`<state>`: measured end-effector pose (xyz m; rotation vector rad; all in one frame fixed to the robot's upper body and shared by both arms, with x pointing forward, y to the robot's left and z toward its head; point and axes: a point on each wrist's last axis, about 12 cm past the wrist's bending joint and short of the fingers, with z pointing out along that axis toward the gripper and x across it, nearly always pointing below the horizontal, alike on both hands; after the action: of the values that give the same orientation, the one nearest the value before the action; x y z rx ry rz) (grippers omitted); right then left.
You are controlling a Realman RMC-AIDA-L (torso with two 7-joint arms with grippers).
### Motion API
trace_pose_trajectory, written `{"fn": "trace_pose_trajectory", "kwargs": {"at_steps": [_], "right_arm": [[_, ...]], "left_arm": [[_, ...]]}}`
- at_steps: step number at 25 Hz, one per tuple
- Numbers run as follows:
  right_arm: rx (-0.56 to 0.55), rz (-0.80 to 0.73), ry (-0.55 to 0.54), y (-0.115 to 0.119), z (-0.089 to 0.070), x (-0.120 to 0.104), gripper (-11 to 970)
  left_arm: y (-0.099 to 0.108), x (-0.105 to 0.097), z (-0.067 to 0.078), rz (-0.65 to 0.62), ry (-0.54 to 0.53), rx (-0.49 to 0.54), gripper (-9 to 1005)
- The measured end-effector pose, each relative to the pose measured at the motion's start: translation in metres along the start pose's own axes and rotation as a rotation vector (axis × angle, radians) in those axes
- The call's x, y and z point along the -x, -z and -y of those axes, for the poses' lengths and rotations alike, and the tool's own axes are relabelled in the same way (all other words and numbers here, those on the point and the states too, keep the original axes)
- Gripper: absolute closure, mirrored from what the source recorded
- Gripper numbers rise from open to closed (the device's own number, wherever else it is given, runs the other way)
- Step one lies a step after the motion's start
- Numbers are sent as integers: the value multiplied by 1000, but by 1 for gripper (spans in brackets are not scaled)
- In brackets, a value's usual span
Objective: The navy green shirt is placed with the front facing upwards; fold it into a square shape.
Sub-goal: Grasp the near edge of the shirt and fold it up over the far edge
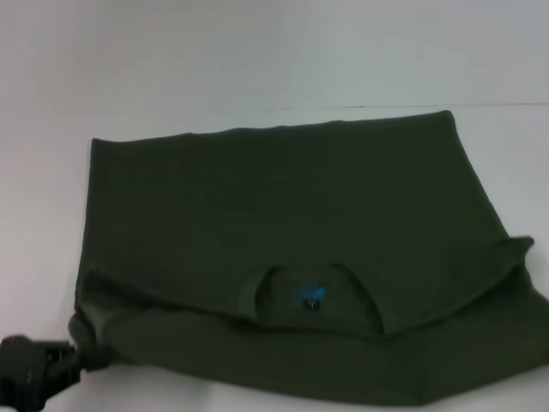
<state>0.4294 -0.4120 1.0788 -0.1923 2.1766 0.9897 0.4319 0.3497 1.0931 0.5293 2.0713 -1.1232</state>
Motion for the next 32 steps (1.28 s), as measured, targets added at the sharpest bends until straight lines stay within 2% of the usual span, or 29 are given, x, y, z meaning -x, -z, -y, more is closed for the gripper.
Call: {"fn": "trace_pose_trajectory", "kwargs": {"at_steps": [8,15,19,22,28,32], "right_arm": [[19,9,-7,18,-8,-33,938],[21,11,-19,23,-10,-41,930],[23,60,-4,20,-8,-26,925],[23,104,20,15,-5,-6,922],[5,160,65,-9,5,52,915],[-19,191,90,-33,9,87,911]], "left_arm": [[3,-13,6,-55,27,-47,994],[-1,-10,6,-80,28,-65,994],[-4,5,0,-68,5,-52,994],[-11,28,-12,-43,-22,-19,994],[-39,78,-37,-5,-84,17,994],[-59,110,-53,36,-107,114,993]]}}
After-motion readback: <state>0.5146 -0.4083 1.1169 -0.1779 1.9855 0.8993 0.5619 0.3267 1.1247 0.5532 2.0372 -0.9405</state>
